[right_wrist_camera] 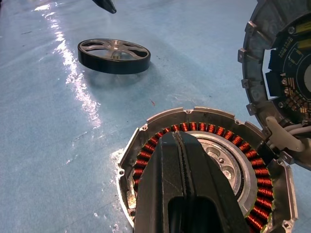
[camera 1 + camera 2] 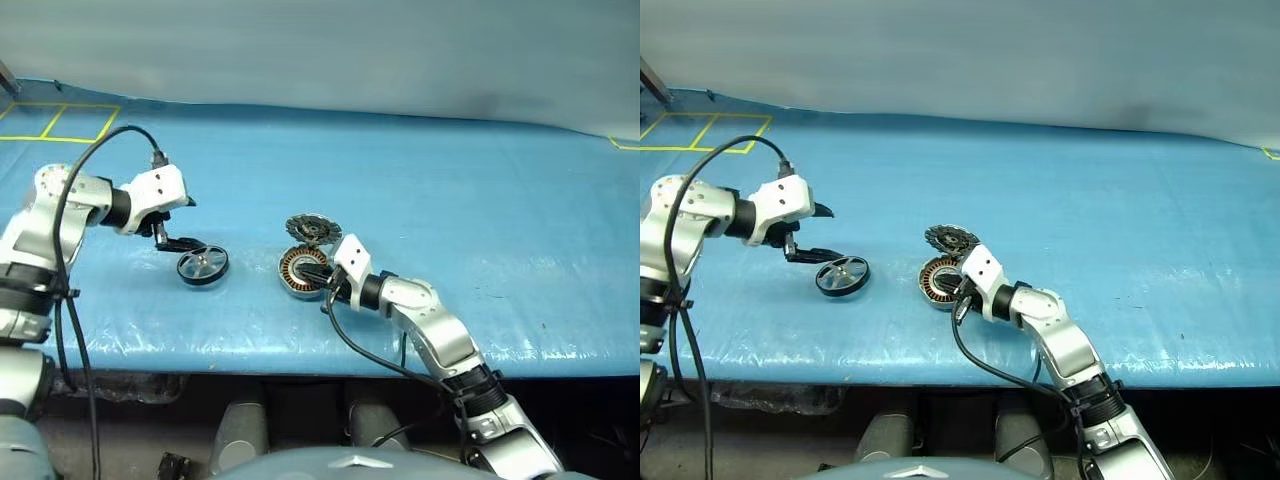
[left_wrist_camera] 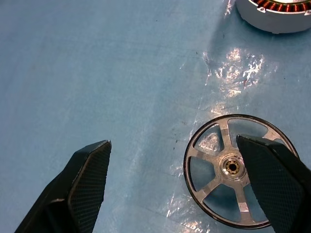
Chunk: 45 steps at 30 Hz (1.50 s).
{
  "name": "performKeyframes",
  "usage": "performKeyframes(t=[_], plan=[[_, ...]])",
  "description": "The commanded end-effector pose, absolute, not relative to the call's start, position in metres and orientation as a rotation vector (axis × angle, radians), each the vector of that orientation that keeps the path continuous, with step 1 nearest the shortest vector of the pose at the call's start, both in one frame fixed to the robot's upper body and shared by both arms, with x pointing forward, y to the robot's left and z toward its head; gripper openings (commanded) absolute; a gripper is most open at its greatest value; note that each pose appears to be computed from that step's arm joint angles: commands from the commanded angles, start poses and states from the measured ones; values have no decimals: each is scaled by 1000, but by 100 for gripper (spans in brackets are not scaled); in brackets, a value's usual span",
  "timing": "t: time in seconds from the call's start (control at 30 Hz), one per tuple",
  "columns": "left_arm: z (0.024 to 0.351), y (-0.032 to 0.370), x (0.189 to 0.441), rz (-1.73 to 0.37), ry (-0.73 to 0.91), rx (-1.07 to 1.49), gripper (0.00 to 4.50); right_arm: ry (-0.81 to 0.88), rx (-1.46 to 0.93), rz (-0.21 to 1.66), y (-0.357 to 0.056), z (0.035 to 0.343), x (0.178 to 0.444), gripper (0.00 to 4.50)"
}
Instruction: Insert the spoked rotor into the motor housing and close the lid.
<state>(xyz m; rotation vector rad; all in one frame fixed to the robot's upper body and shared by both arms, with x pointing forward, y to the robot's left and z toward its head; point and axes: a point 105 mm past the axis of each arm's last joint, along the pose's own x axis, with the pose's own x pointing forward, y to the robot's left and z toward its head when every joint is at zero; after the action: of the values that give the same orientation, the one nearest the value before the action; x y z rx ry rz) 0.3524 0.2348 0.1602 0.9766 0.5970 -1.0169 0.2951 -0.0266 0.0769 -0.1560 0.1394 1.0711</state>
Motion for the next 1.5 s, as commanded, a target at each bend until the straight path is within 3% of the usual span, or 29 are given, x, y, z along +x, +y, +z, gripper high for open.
performKeyframes(t=[0.03,0.23,0.6,0.77,1.17,1.27,1.33,1.5], plan=[[180,240,357,-1024,652,1127,450,111,-182,1113,-24,85,292,1],[177,235,357,-1092,737,1268,450,140,-223,1132,-32,86,293,1],[152,230,359,-1139,786,1291,450,143,-245,1120,-35,91,295,1],[150,226,364,-1130,764,1276,332,152,-254,1111,-38,90,294,0],[149,217,355,-1222,780,1213,332,162,-270,1102,-40,88,295,0],[149,218,354,-1216,785,1213,276,165,-273,1100,-40,87,295,0],[149,219,354,-1215,788,1215,212,165,-273,1098,-40,87,295,0],[144,222,351,-1227,814,1230,212,163,-273,1094,-40,88,296,0]])
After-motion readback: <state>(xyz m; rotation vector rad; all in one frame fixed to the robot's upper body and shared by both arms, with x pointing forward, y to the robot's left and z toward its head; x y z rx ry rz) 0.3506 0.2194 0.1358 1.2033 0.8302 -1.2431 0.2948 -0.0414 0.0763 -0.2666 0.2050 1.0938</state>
